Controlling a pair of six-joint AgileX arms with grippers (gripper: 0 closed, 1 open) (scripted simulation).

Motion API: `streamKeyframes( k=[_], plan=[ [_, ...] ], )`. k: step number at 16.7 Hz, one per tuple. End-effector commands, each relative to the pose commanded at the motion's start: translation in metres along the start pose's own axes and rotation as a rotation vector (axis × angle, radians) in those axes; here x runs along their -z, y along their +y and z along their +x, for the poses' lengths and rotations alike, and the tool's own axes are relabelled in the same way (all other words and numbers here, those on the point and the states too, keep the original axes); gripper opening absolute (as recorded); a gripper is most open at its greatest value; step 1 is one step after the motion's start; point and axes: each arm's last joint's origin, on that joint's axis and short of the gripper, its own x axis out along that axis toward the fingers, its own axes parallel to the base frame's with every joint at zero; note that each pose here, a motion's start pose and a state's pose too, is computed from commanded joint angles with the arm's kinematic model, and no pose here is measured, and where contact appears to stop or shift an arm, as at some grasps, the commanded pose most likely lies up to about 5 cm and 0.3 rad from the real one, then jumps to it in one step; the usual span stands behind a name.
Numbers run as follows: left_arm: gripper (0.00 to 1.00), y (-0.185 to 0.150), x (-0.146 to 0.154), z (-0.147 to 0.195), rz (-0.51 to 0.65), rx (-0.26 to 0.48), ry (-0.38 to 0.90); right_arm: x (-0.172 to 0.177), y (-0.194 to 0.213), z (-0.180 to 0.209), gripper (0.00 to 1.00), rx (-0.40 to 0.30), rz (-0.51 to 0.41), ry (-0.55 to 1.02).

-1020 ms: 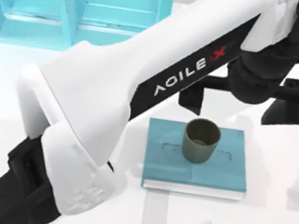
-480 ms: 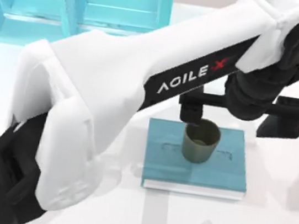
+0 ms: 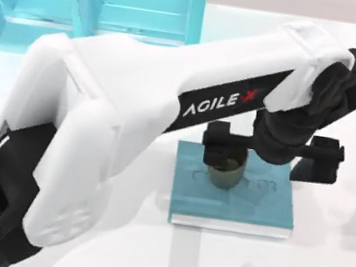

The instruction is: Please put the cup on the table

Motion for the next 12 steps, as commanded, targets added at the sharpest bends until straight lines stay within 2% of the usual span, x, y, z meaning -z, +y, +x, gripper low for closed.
streamKeyframes(
  k=[4,12],
  plan=[
    [1.00,0.0001,0.0001,0.0004,0.000,0.000,0.000,0.0000,0.0000,0.0000,1.00,0.000,0.000,0.000],
    [0.40,0.0001,0.0001,0.0004,0.000,0.000,0.000,0.0000,0.0000,0.0000,1.00,0.000,0.000,0.000]
  ],
)
